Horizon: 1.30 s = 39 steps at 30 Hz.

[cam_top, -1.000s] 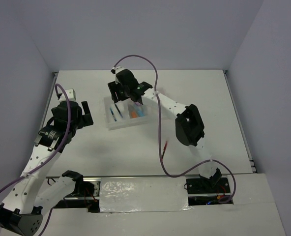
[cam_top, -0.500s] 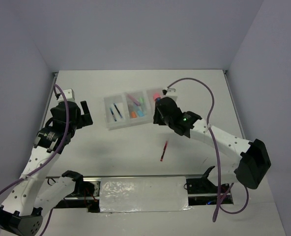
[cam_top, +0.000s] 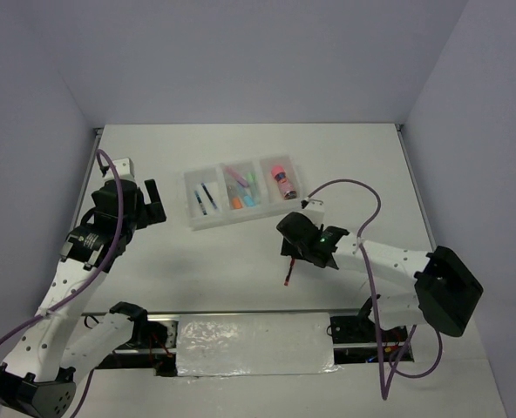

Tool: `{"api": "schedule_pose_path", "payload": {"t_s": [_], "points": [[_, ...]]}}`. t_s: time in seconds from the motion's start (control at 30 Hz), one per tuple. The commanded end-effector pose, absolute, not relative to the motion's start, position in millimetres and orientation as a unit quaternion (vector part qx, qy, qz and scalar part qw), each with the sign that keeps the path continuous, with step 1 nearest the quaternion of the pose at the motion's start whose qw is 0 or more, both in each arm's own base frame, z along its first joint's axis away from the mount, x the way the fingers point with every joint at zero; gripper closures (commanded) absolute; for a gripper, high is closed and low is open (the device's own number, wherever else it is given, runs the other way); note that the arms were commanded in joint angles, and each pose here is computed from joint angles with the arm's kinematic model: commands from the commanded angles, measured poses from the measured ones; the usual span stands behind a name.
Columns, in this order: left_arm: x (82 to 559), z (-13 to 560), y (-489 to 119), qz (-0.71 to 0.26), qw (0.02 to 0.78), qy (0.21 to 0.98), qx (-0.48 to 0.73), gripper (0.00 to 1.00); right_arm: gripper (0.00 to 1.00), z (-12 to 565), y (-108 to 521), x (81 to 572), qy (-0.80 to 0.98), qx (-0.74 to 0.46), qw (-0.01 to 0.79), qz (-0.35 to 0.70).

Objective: Sort the stationery into containers
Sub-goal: Pick up the pen from the center of the board, then place the pen in the storage box.

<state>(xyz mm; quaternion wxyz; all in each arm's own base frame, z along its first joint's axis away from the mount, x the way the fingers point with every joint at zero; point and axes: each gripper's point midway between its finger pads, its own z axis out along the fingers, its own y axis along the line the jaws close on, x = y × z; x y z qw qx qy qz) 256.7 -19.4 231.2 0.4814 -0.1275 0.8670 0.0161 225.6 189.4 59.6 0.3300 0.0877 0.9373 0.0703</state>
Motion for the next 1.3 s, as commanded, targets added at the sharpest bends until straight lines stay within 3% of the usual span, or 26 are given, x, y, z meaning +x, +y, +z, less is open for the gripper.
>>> {"api": "schedule_pose_path", "payload": {"t_s": [0.0, 0.23, 0.27, 0.33, 0.4, 0.57, 0.67, 0.77, 1.13, 1.27], "points": [[260, 238, -19, 0.013, 0.497, 0.859, -0.123, 0.01, 0.41, 48, 194, 231, 0.936, 0.107, 0.331, 0.058], [260, 238, -20, 0.011, 0.496, 0.86, -0.12, 0.01, 0.56, 20, 188, 215, 0.949, 0.099, 0.298, -0.008], [260, 238, -20, 0.011, 0.497, 0.859, -0.12, 0.01, 0.67, 17, 189, 213, 0.951, 0.098, 0.294, -0.007], [260, 238, -20, 0.011, 0.497, 0.859, -0.121, 0.01, 0.77, 11, 196, 208, 0.955, 0.091, 0.283, 0.007], [260, 238, -19, 0.012, 0.497, 0.859, -0.122, 0.01, 0.99, 12, 203, 209, 0.955, 0.082, 0.283, 0.025], [260, 238, -19, 0.013, 0.497, 0.859, -0.122, 0.01, 1.0, 48, 238, 223, 0.942, 0.029, 0.319, 0.101], [260, 238, -17, 0.017, 0.495, 0.859, -0.126, 0.01, 1.0, 101, 290, 245, 0.906, -0.089, 0.37, 0.187], [258, 239, -14, 0.022, 0.498, 0.857, -0.131, 0.01, 1.0, 134, 330, 267, 0.869, -0.199, 0.404, 0.205], [260, 234, -14, 0.027, 0.488, 0.862, -0.131, 0.01, 0.98, 202, 422, 364, 0.817, -0.297, 0.461, 0.176], [259, 238, -12, 0.029, 0.496, 0.857, -0.135, 0.01, 0.93, 208, 429, 389, 0.808, -0.3, 0.479, 0.167]]}}
